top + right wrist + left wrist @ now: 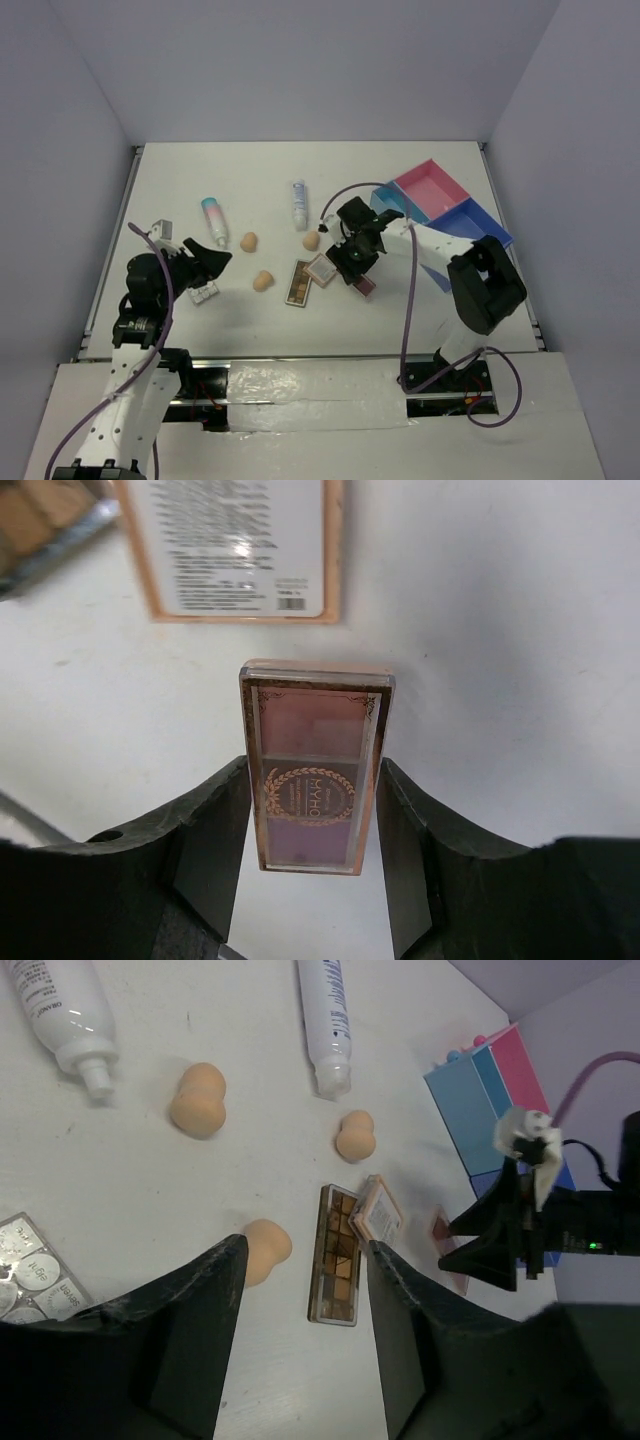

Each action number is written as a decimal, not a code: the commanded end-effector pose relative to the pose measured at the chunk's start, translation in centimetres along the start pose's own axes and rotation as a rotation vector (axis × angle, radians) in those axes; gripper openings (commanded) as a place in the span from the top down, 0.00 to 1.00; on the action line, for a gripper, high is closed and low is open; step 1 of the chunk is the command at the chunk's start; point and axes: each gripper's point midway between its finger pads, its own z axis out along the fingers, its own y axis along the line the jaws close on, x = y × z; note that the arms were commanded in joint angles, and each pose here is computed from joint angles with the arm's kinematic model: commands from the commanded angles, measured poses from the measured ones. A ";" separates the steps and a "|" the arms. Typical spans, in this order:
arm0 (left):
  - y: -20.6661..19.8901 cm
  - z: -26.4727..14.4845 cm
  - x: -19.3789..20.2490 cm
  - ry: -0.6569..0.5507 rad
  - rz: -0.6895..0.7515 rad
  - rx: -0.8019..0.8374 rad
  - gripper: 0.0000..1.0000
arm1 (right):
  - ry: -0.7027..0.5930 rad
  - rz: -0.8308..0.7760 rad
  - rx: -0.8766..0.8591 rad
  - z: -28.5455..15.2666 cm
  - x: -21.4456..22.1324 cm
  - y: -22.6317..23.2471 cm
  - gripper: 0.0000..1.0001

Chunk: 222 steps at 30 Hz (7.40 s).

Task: Organize the makeup

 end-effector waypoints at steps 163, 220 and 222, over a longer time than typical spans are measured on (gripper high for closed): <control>-14.7 10.6 15.2 0.487 0.599 0.092 1.00 | -0.294 0.496 -0.735 -10.7 -6.7 2.1 0.13; -12.2 8.4 10.7 0.329 0.402 0.048 0.01 | -0.466 0.355 -0.027 -17.4 -11.9 -15.8 0.98; -11.9 8.3 10.6 0.325 0.380 0.047 0.01 | -0.479 0.350 0.094 -18.3 -11.2 -18.0 0.98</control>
